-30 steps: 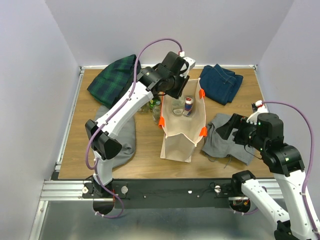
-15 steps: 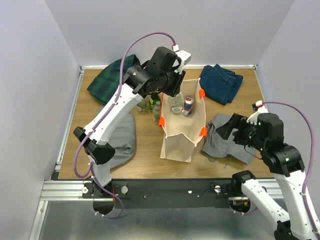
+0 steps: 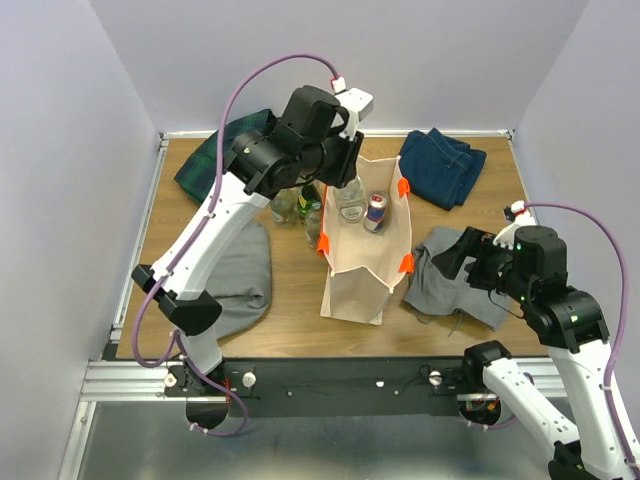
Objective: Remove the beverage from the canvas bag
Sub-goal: Take out the drink from the canvas bag, then place the drink at the center of the board.
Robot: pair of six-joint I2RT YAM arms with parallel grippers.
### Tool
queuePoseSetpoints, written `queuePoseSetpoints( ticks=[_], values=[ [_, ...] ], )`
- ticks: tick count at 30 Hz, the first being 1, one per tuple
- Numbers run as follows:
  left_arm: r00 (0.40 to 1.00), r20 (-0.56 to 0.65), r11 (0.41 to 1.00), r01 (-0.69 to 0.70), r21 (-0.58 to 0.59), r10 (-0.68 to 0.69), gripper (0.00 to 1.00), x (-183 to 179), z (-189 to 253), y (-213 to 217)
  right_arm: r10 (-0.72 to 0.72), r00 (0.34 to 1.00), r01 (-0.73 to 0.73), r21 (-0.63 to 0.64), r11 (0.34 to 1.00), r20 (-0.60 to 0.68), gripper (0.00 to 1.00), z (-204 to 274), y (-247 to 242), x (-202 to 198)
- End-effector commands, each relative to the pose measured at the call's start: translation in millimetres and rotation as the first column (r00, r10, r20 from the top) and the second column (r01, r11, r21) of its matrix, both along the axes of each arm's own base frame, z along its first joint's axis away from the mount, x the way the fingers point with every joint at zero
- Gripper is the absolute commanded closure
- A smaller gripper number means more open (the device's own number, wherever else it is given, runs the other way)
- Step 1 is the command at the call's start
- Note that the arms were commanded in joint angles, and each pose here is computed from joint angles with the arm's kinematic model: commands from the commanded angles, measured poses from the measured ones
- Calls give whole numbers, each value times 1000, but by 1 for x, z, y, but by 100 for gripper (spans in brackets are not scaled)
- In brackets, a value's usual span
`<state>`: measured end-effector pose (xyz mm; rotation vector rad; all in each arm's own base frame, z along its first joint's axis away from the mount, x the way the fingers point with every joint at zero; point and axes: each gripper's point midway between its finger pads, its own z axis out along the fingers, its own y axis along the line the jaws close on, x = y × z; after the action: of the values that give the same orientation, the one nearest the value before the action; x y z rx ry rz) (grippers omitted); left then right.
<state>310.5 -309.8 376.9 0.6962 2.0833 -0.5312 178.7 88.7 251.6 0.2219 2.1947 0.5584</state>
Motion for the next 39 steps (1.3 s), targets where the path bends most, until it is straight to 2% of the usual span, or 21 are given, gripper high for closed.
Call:
queuePoseSetpoints(
  ticks=[1, 9, 22, 31, 39],
  values=[
    [981, 186, 982, -19, -188, 54, 100, -12, 87, 19, 13, 1000, -12, 14, 1000, -2, 2, 2, 4, -1],
    [967, 233, 975, -56, -216, 107, 100, -19, 109, 38, 15, 1000, -15, 19, 1000, -2, 2, 2, 4, -1],
    [921, 274, 953, -224, -203, 275, 100, -19, 117, 83, 14, 1000, -14, 22, 1000, -3, 2, 2, 5, 0],
    [864, 271, 904, -390, -175, 425, 100, -16, 101, 120, 13, 1000, -14, 25, 1000, 1, 2, 3, 5, 0],
    [847, 269, 889, -429, -162, 458, 100, -14, 89, 131, 10, 1000, -10, 24, 1000, -4, 2, 3, 4, -1]
  ],
)
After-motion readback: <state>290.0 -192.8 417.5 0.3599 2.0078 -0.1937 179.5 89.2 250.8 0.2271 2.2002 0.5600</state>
